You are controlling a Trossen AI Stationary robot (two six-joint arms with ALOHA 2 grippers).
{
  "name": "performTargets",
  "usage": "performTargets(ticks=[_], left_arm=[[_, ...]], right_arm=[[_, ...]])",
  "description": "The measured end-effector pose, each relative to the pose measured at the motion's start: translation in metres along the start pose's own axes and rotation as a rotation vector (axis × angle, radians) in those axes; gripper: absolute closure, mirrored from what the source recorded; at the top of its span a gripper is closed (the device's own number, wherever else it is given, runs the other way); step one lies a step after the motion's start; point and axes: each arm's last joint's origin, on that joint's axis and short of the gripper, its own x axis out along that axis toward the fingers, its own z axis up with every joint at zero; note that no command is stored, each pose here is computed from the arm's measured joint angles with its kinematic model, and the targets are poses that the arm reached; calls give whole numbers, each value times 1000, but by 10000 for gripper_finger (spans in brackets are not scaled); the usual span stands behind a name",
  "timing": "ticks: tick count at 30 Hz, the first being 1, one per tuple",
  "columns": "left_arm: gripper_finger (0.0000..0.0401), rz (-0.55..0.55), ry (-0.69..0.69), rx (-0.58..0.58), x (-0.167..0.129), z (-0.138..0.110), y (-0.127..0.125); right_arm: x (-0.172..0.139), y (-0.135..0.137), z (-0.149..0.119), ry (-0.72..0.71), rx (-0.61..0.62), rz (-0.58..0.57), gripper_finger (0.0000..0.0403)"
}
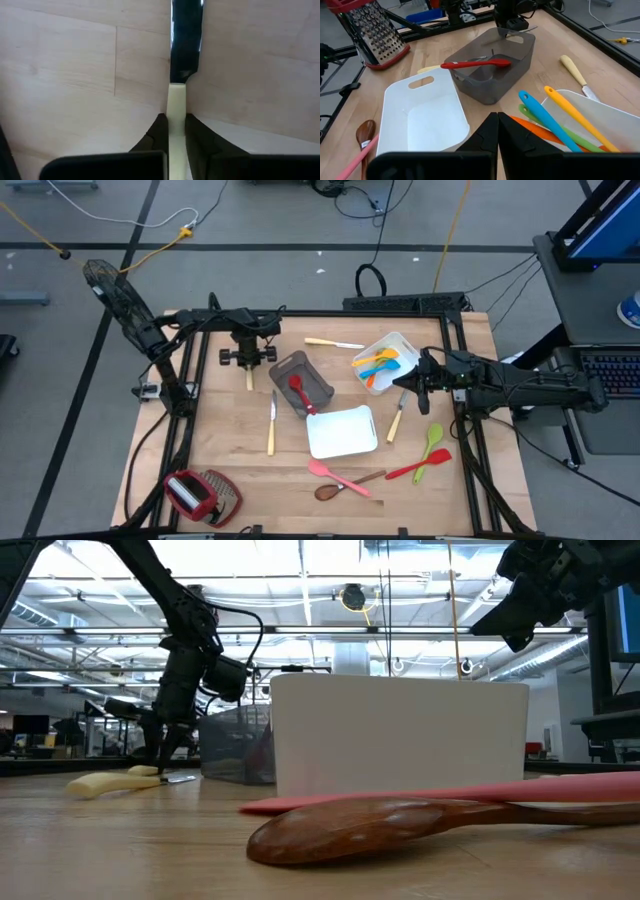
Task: Pick & Place Kitchen Items
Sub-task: Put the yellow table knife into the bottom white bin
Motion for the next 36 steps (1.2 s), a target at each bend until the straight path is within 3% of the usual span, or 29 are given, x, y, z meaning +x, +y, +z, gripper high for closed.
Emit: performTargets(ticks=[12, 22, 29, 36], left_arm=[[371, -130, -133, -107, -51, -14, 27], [368, -322, -211, -126, -92, -36, 51], [367, -562, -253, -82, -120, -58, 59], [367, -879, -272, 32, -143, -80, 38]], right_arm=[[0, 0, 1, -6, -2, 1, 403], [0, 0, 1, -7, -4, 1, 403], [0, 0, 1, -13, -5, 2, 403], [0, 2, 9, -88, -13, 17, 403]])
